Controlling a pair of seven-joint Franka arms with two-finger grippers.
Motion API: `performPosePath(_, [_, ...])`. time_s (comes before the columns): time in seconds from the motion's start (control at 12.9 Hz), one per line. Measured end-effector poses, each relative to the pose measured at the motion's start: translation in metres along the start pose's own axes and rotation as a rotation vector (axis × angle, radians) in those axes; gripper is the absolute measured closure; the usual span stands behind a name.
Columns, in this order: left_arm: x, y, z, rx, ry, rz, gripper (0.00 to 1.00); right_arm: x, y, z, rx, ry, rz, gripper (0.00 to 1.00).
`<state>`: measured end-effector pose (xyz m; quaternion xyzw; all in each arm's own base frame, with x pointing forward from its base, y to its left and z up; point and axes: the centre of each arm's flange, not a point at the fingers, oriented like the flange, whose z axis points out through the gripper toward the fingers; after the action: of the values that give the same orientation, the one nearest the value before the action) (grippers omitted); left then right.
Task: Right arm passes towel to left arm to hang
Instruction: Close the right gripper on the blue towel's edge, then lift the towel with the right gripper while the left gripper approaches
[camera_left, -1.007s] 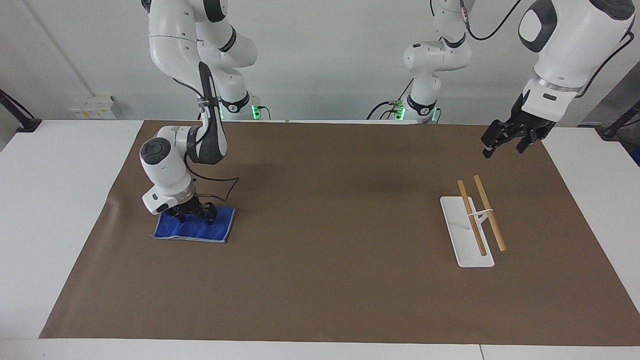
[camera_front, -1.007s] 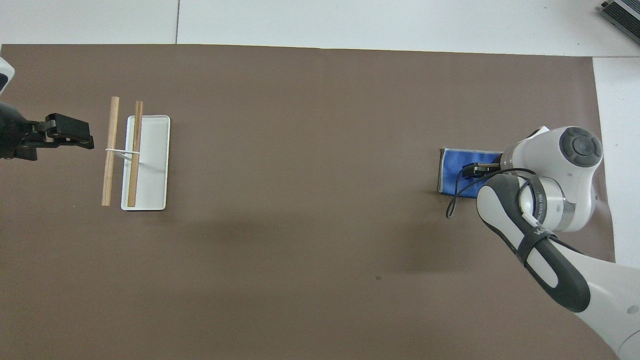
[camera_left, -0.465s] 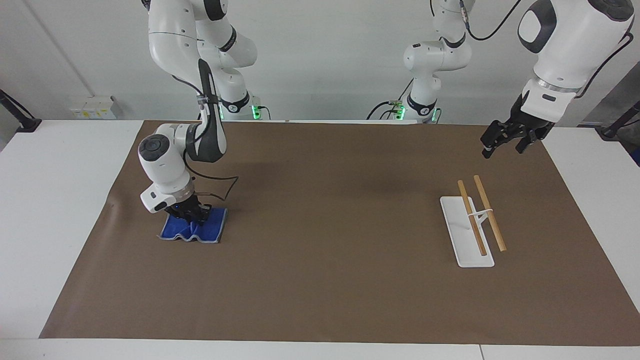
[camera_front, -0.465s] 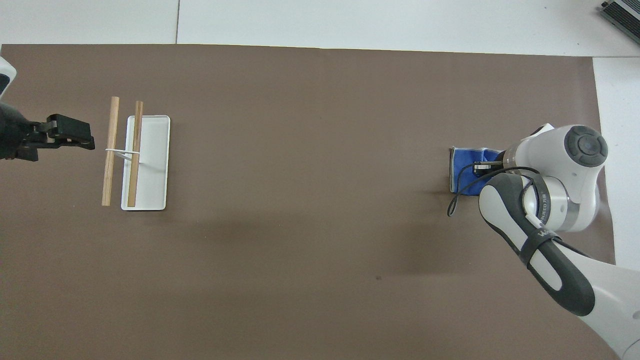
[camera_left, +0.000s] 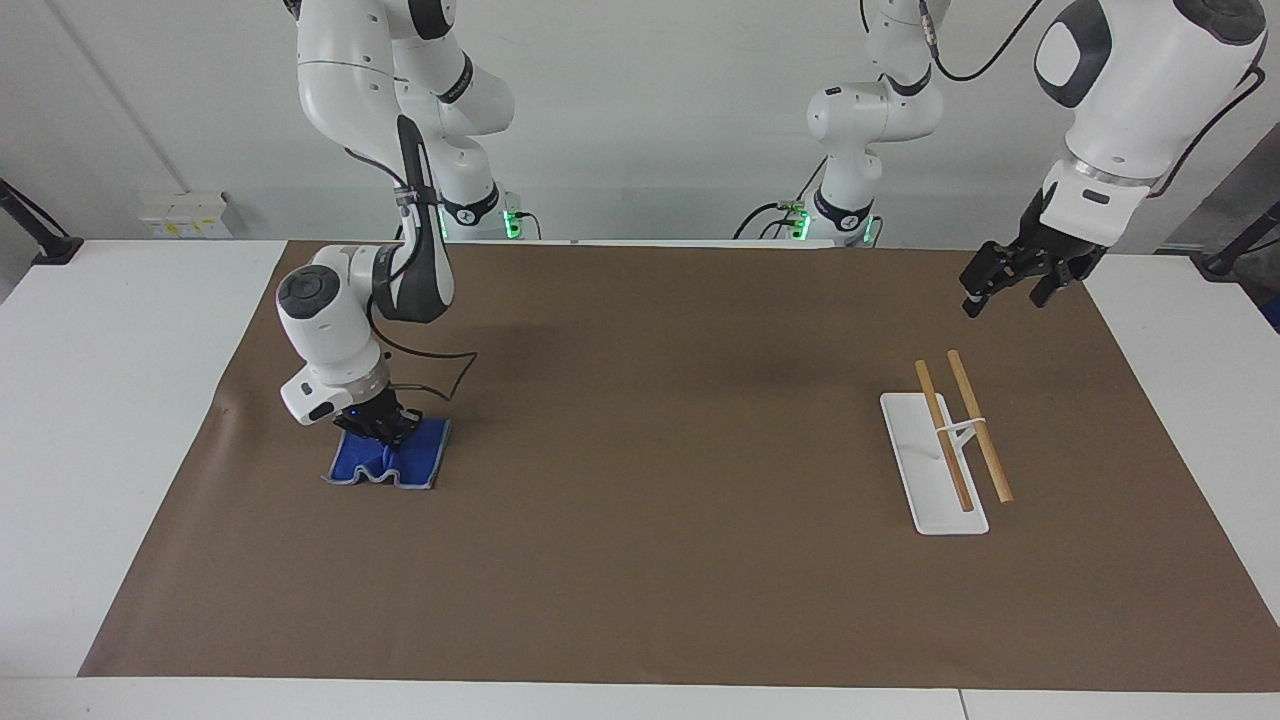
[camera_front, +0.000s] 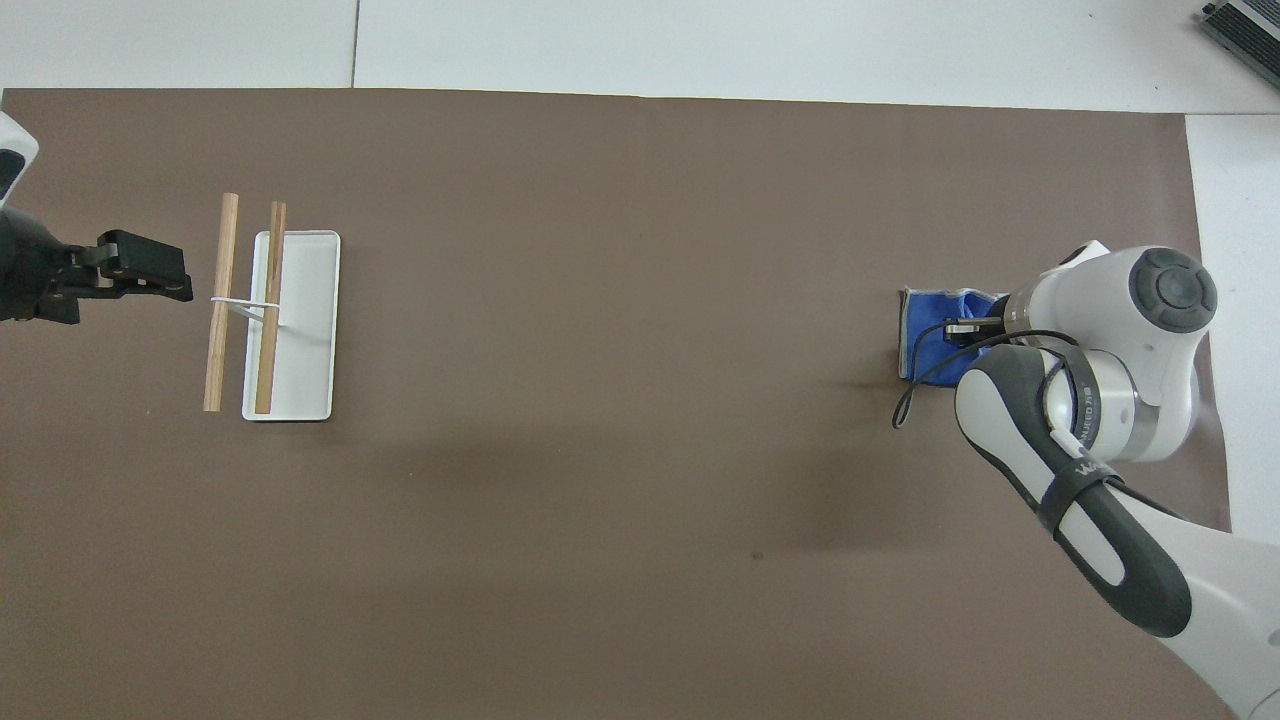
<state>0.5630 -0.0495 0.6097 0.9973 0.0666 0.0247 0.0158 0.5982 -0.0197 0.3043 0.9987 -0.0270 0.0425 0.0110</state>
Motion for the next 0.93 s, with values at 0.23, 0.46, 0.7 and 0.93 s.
performPosePath(0.23, [-0.003,0.002,0.005,0.003,-0.011,0.005,0.00,0.005,-0.019,-0.036,0.017,0.063,-0.030,0.94])
performPosePath(0.46, [-0.011,0.011,0.012,0.008,-0.028,0.022,0.00,0.002,-0.039,-0.074,0.082,0.088,-0.010,0.94])
performPosePath(0.7, [-0.019,0.015,0.018,0.010,-0.035,0.031,0.00,-0.003,-0.060,-0.109,0.195,0.112,0.045,0.94])
performPosePath(0.93, [-0.023,0.019,0.022,-0.036,-0.032,-0.009,0.00,-0.010,-0.069,-0.138,0.288,0.113,0.094,0.94])
